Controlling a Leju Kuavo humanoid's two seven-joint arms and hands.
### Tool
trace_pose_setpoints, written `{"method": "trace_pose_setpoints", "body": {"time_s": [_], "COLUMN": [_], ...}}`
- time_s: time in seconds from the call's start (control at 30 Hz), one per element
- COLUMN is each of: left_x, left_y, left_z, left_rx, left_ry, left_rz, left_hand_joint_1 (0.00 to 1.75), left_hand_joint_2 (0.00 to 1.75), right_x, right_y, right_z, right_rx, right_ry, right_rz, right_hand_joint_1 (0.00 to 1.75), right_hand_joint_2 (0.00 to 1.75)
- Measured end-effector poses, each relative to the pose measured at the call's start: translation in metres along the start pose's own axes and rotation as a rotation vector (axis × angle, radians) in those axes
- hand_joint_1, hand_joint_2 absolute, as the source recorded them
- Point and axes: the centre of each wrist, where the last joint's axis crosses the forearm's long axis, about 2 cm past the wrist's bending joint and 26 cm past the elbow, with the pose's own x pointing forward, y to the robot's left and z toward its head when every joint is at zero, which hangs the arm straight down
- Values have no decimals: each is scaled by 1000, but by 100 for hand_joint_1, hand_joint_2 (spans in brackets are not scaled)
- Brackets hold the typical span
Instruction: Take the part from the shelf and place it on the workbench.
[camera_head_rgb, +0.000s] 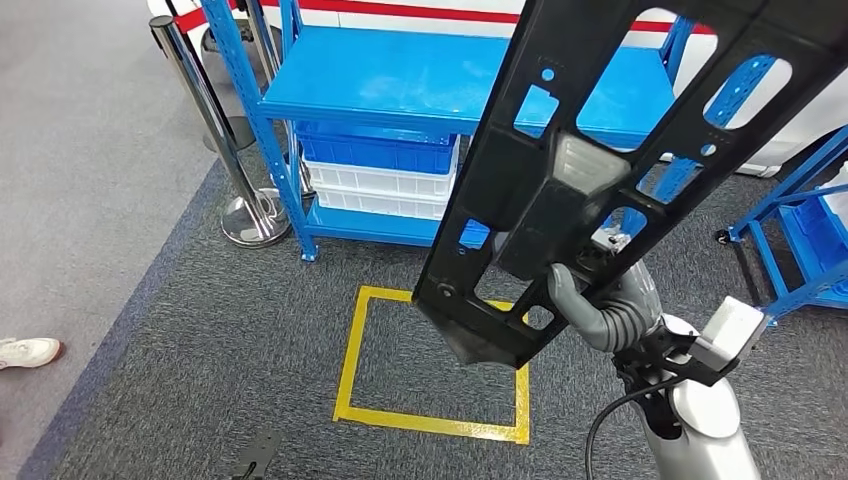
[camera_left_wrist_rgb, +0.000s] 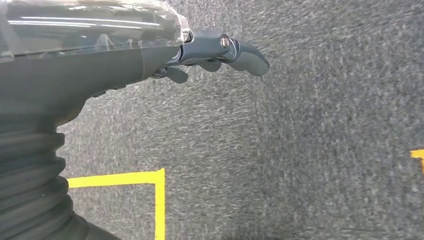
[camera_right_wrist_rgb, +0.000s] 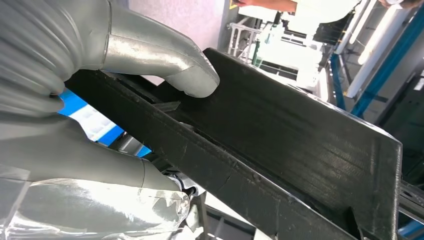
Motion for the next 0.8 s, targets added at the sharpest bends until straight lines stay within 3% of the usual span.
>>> {"method": "trace_pose_setpoints", "body": {"time_s": [0.8], "left_x": [-6], "left_y": [-1], "left_z": [1], "left_rx": [1], "left_ry": [16], "left_rz": [-4], "left_hand_joint_1": [0], "left_hand_joint_2": [175], "right_x": [-1], "right_y": [-2], "right_z": [14], "right_rx": [-19], "right_ry": [13], "right_rz": [-31], "right_hand_joint_1": [175], "right_hand_joint_2": [175]}}
